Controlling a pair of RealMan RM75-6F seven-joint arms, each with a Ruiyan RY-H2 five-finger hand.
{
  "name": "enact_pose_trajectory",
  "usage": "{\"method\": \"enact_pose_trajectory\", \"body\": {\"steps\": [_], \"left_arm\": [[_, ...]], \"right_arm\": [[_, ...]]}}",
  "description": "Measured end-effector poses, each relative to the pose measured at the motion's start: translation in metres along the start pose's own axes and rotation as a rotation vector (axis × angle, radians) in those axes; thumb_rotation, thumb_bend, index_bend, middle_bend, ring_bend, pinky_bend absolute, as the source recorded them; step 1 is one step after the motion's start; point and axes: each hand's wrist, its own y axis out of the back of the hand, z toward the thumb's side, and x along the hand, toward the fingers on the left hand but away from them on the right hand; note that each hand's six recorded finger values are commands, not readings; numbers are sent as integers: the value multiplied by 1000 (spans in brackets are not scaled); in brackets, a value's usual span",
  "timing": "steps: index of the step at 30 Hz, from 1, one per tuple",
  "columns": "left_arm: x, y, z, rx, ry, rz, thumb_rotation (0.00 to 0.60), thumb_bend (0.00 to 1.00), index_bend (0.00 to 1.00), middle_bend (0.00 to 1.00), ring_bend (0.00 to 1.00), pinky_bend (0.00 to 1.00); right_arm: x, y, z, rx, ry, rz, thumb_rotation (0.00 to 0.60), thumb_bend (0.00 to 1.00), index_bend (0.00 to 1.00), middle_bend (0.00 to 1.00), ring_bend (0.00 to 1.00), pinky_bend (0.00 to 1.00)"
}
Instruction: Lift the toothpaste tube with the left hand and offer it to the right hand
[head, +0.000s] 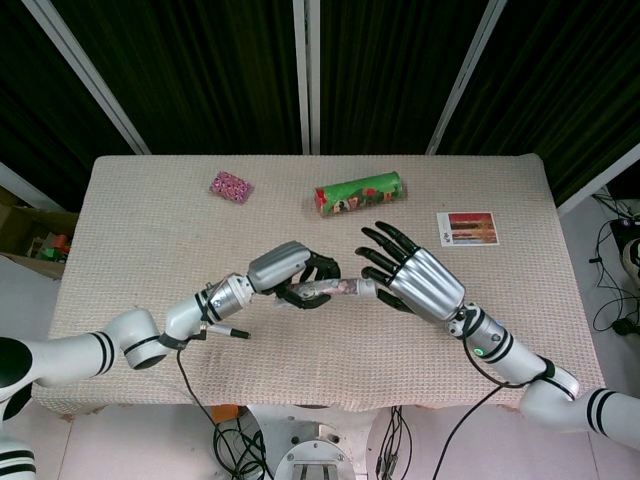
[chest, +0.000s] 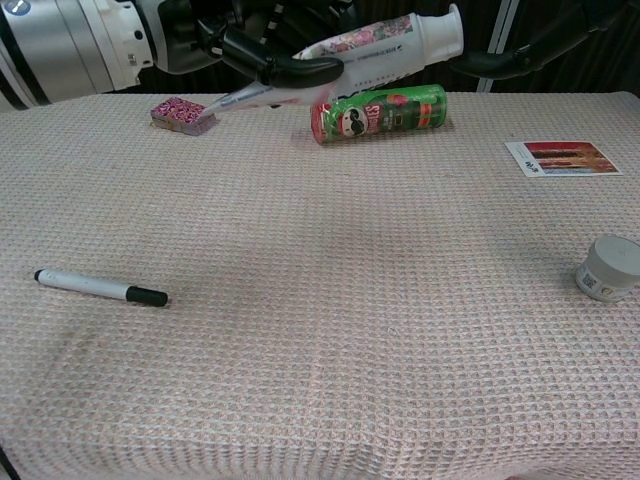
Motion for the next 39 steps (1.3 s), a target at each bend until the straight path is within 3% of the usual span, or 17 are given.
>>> {"method": "enact_pose_trajectory", "body": {"steps": [8, 16, 20, 39], "left_arm": [[0, -1, 0, -1, 10, -9, 476, 672, 635, 715, 578, 680], [-1, -1, -2, -10, 18, -11, 466, 672, 636, 715, 577, 680], [-1, -1, -2, -13, 18, -9, 462, 672, 636, 715, 578, 680], [-1, -3, -9, -87, 17, 34, 456, 672, 635, 715, 577, 674]], "right_arm": [[-2, 1, 3, 0, 12, -14, 600, 204, 531, 315, 81, 170], [-4, 1, 3, 0, 10, -35, 600, 205, 693, 343, 95, 176], [-5, 1, 3, -2, 6, -40, 600, 205, 727, 343, 95, 176], [-9, 3, 2, -29, -32, -123, 600, 205, 757, 348, 103, 176]]}}
